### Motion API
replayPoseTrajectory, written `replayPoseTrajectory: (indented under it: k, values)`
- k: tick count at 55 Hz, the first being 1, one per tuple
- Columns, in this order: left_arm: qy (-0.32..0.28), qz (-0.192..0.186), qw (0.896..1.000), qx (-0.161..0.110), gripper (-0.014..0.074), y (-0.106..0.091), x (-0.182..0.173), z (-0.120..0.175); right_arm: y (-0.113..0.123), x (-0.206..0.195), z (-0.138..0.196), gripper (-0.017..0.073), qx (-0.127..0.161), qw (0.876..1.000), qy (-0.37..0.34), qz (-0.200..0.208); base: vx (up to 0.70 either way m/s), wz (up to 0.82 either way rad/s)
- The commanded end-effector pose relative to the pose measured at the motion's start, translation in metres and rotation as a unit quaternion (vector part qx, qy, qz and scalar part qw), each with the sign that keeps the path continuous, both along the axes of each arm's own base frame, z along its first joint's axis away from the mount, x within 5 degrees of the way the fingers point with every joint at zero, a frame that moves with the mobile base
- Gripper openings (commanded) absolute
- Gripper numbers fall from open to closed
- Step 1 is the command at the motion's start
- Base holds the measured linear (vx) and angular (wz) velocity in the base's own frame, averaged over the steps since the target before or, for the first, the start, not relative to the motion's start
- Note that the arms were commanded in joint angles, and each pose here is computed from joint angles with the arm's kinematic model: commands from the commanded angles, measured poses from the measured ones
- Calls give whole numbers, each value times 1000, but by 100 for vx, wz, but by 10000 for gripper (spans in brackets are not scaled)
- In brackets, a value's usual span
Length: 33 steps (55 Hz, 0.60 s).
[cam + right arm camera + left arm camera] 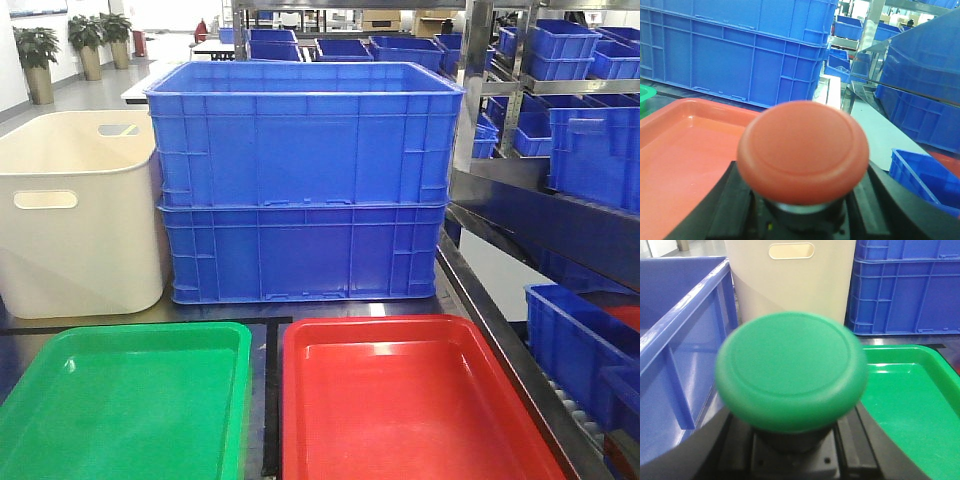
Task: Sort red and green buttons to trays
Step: 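Lower the green button over the green tray and red over red tray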
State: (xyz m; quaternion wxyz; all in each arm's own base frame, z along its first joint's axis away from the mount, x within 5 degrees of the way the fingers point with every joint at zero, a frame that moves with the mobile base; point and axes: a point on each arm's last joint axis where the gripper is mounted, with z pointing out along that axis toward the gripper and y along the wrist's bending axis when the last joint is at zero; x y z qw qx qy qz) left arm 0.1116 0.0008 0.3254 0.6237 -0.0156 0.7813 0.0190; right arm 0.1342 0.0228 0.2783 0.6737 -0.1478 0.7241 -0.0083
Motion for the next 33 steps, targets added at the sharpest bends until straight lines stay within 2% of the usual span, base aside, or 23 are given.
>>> replayPoseTrajectory:
  k: [1,29,33]
  values:
    - [-48,-23,999,0,5,-4,1,17,3,0,19,-9,9,998,-59,18,0,0]
    - [-56,-28,998,-1,5,-5,1,18,4,0,21,-9,15,997,-70,23,0,0]
    - [-73,-41,996,-13,5,-8,1,21,5,-1,23,-9,13,996,-82,30,0,0]
